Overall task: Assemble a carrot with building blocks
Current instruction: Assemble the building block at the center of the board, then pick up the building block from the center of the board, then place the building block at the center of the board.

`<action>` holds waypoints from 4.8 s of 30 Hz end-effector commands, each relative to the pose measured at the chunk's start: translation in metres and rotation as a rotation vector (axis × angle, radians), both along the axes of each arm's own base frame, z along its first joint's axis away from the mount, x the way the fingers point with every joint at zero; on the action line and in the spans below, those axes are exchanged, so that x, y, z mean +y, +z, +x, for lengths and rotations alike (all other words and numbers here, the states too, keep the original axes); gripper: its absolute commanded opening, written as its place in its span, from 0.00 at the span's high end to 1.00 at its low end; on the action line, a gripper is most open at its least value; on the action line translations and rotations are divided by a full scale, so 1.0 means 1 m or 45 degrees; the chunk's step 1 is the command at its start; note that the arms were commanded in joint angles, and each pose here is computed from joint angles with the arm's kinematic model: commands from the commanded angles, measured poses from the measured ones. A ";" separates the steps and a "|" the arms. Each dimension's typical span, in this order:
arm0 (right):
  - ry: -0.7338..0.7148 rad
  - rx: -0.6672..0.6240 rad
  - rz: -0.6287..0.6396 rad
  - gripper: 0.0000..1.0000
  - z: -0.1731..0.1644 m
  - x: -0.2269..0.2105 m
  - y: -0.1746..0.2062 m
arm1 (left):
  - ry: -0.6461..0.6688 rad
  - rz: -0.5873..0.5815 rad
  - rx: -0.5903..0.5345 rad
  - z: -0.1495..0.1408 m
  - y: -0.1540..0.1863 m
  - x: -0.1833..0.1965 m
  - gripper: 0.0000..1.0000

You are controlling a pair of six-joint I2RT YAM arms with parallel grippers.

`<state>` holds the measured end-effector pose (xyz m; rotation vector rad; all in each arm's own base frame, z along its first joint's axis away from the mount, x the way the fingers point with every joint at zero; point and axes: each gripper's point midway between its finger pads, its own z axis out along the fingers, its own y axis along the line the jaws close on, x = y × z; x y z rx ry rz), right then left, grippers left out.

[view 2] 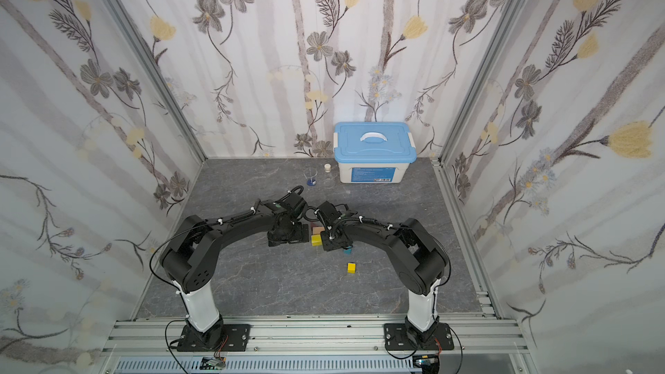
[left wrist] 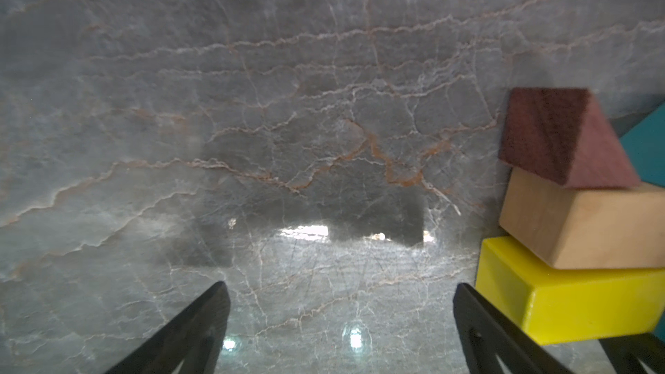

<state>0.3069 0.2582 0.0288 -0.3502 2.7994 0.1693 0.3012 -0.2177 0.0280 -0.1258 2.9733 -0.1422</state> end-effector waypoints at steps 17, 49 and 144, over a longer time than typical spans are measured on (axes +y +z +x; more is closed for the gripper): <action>-0.059 -0.140 0.082 0.54 0.011 -0.018 0.040 | 0.014 0.012 0.015 0.006 -0.011 -0.004 0.00; -0.070 -0.136 0.093 0.52 0.013 -0.023 0.044 | -0.002 -0.099 0.016 0.015 -0.015 -0.027 0.00; 0.764 0.006 -0.199 0.89 -0.049 0.042 -0.006 | 0.486 -0.302 -0.373 -0.011 0.099 0.072 0.00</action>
